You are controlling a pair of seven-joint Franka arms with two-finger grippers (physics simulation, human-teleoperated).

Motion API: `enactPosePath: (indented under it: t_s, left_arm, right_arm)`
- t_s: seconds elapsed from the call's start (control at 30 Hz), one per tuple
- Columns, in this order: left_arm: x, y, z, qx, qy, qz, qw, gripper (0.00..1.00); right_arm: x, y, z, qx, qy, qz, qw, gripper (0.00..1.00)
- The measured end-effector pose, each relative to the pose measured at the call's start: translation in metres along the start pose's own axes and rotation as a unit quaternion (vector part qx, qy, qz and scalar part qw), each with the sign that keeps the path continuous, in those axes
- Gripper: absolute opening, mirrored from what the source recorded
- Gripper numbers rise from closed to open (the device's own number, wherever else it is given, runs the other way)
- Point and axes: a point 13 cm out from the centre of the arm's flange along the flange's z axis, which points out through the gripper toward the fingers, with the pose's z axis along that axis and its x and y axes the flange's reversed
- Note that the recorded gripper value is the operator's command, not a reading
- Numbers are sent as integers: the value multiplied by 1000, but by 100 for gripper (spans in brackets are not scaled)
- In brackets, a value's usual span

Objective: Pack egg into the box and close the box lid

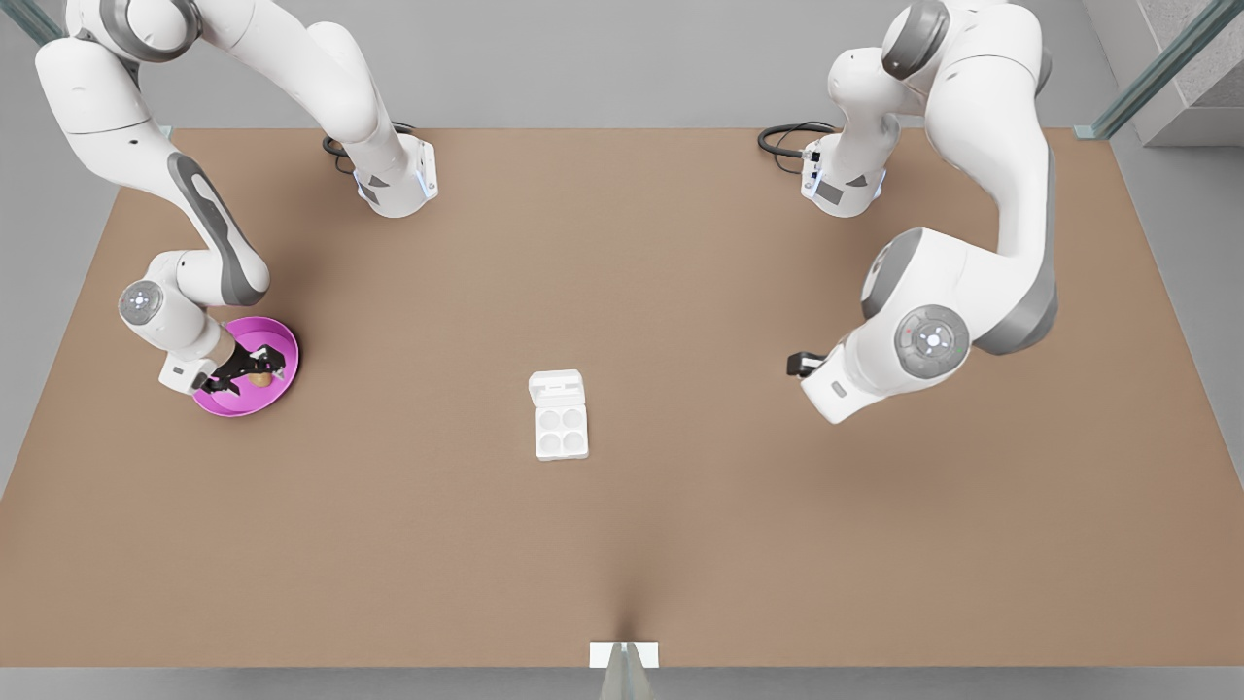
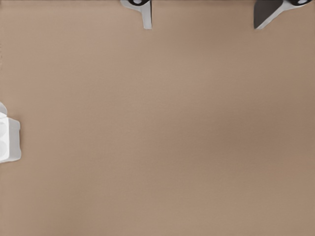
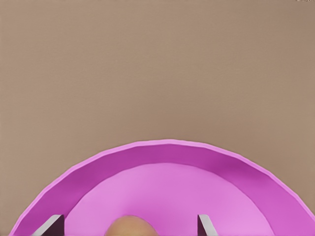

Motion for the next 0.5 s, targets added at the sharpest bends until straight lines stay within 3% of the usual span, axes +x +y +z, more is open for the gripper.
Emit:
enactPosePath:
  t_s: [0.27,0.3,0.33,0.5]
  left_arm:
    - [-1,-1,1,0,1,-1,1000,100]
    - [-1,-2,1,0,1,-1,1000,100]
    - [-1,-2,2,0,1,-1,1000,100]
    - [1,-7,1,-1,0,1,1000,100]
  right_arm:
    - [15,-1,5,-1,-1,1,1000,100]
    - [16,-2,6,-1,-2,1,1000,94]
    - [18,-3,6,0,-3,1,1000,82]
    - [22,-2,7,0,-4,0,1000,77]
